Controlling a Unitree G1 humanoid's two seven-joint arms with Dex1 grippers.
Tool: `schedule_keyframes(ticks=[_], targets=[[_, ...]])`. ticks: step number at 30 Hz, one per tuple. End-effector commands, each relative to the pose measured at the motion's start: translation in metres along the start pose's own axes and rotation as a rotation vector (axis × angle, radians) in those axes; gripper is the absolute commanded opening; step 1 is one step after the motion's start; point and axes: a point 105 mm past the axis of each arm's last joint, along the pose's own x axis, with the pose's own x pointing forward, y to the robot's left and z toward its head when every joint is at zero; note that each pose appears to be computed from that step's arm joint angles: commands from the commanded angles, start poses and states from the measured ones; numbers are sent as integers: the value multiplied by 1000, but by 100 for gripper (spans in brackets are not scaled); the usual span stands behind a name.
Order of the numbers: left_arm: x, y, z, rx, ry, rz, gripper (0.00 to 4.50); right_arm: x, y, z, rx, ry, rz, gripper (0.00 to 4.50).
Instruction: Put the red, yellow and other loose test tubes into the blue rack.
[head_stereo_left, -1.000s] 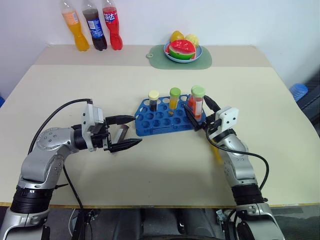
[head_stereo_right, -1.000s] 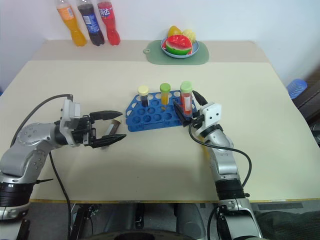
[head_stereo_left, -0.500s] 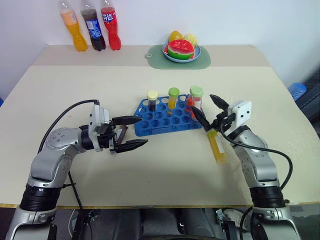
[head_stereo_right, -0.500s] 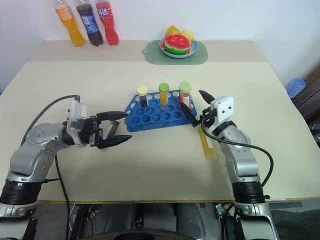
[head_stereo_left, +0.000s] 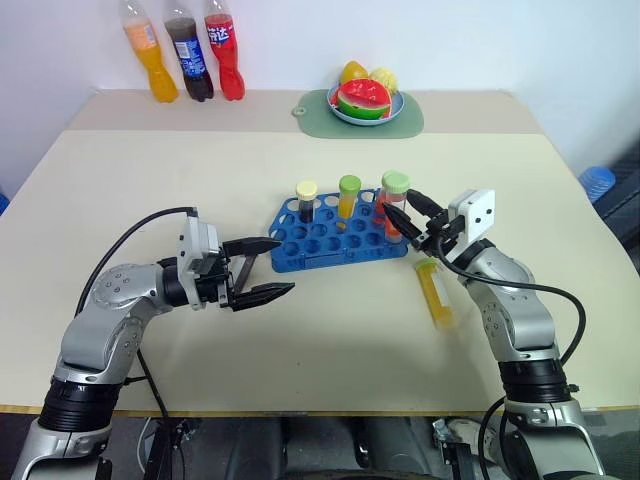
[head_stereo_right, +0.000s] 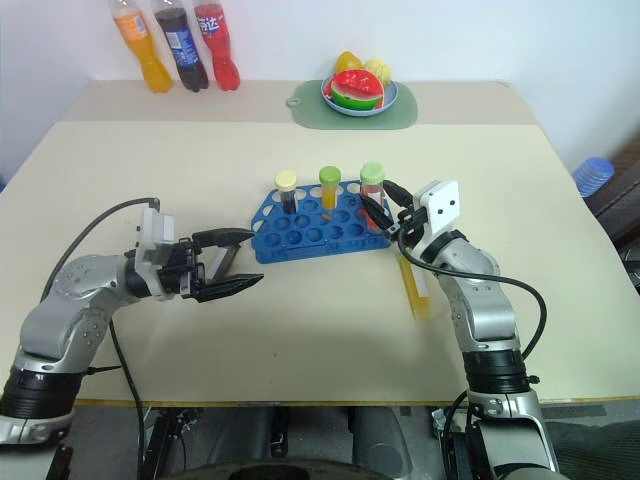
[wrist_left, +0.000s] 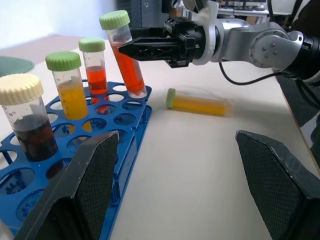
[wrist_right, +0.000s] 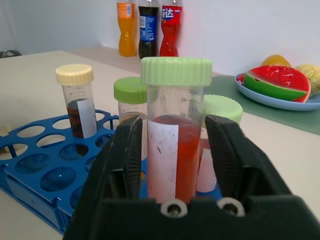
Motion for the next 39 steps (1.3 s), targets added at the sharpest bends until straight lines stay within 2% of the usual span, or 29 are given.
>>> schedule_keyframes(ticks=[1, 20, 24, 39], targets=[[-1, -1, 12, 54, -24, 1, 385, 2, -1, 13, -26, -40, 7, 205], [3, -4, 11, 42, -29, -14, 385, -5, -1, 12, -36, -29, -5, 205], [3, -5, 11, 41, -30, -13, 385, -4, -1, 12, -44, -26, -6, 86], [3, -5, 10, 38, -36, 0, 385, -13, -11, 11, -37, -60, -82, 86]])
